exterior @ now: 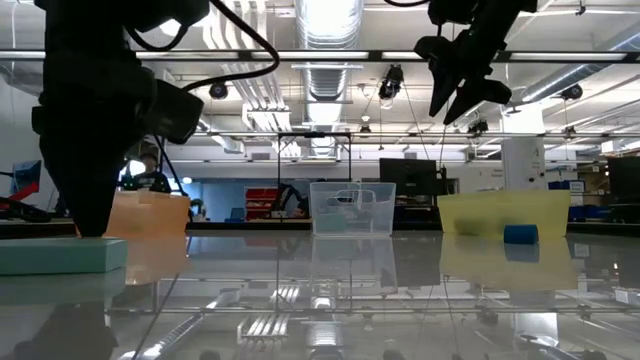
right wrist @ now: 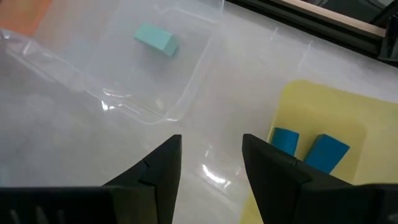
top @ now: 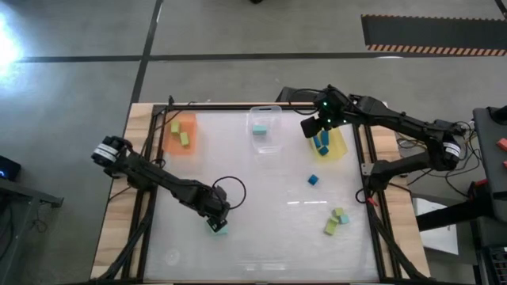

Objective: Sort & place blocks by color
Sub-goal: Put the light blue block into the transparent bin

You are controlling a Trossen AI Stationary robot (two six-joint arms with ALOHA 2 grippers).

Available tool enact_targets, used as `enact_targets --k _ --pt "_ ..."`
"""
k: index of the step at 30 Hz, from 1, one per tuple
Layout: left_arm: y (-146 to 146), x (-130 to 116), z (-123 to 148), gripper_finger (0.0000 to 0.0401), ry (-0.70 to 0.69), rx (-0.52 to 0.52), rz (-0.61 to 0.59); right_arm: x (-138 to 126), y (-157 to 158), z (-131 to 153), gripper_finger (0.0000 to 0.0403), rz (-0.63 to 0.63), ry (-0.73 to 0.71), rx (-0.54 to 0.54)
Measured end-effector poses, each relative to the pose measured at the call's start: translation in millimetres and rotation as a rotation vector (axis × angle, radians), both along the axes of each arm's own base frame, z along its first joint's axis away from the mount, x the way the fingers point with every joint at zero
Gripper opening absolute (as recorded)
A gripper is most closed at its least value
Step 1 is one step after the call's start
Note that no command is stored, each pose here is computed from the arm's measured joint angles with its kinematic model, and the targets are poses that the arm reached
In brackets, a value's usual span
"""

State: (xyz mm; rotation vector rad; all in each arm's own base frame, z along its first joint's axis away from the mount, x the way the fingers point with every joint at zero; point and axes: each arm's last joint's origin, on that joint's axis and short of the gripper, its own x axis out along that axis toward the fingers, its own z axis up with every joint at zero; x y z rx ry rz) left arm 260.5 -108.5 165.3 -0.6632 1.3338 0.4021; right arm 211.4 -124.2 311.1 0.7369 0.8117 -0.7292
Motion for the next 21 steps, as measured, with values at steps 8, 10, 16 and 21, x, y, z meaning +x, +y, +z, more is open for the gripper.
enact_targets --k 8,10,16,21 --pt "-11 6 -11 0.0203 -0.039 -0.03 0.004 0 0 0 0.016 0.003 0.005 0.002" --pt "-11 8 -13 0.0203 -0.037 -0.029 0.007 0 0 0 0.016 0.003 0.005 0.002" --pt "-11 9 -16 0.0194 -0.025 -0.017 0.001 0 0 0 0.016 0.003 0.004 0.003" --pt "-11 8 -17 0.0137 -0.015 -0.008 0.003 -1 0 0 0.016 0.004 0.003 0.003"
